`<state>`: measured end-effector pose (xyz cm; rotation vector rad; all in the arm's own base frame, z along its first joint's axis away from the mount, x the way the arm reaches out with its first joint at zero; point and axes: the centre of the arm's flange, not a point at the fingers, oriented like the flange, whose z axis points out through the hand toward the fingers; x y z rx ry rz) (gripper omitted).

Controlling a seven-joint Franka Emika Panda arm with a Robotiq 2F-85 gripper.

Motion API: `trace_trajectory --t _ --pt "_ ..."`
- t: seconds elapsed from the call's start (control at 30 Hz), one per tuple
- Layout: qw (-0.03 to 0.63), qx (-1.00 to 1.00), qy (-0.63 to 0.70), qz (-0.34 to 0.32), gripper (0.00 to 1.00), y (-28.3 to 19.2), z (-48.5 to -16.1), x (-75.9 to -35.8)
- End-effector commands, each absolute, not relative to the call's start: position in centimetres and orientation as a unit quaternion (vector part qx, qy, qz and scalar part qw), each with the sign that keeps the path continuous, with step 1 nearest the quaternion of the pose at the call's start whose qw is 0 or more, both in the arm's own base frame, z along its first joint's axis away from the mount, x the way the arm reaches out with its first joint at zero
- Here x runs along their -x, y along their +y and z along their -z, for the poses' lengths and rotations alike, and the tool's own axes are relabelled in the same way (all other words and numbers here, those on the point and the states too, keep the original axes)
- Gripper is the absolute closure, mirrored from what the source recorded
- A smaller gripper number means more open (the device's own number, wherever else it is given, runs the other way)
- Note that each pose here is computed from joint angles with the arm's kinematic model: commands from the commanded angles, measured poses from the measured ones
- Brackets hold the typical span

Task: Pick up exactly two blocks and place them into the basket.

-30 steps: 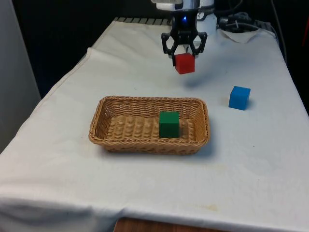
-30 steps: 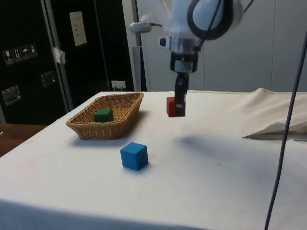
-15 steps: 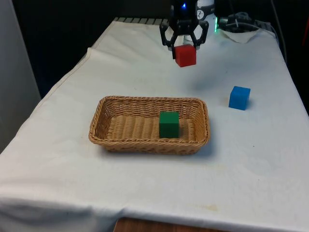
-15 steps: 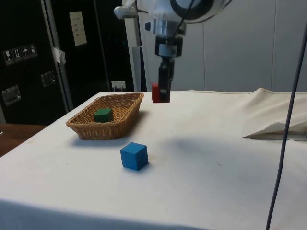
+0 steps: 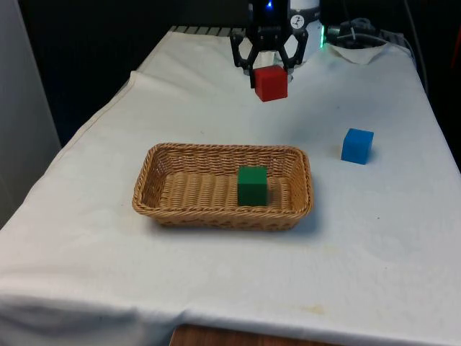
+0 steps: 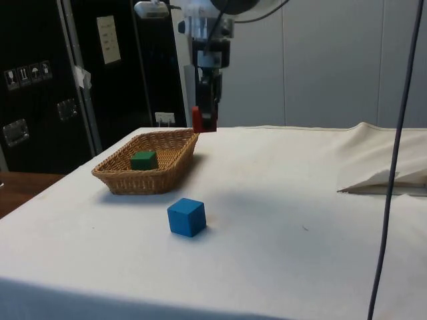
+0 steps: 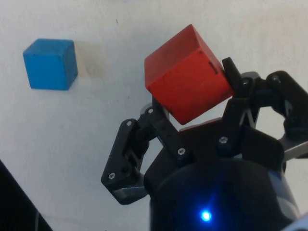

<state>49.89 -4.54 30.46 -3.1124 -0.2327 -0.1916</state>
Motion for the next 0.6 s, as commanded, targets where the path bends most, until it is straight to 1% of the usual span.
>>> trace_trajectory --t 0.0,0.23,0.5,0.53,0.57 --pt "0.006 0.995 -0.075 0.060 0.84 -4.6 -30.5 -50.2" --pt "0.003 0.996 -0.075 0.053 0.84 -5.7 -30.6 -53.3" --pt "-0.001 0.996 -0.075 0.056 0.84 -6.4 -30.1 -55.8" --pt "-0.007 0.996 -0.074 0.057 0.84 -6.4 -30.2 -55.5" --pt "-0.002 0.996 -0.075 0.057 0.84 -6.5 -29.9 -56.3"
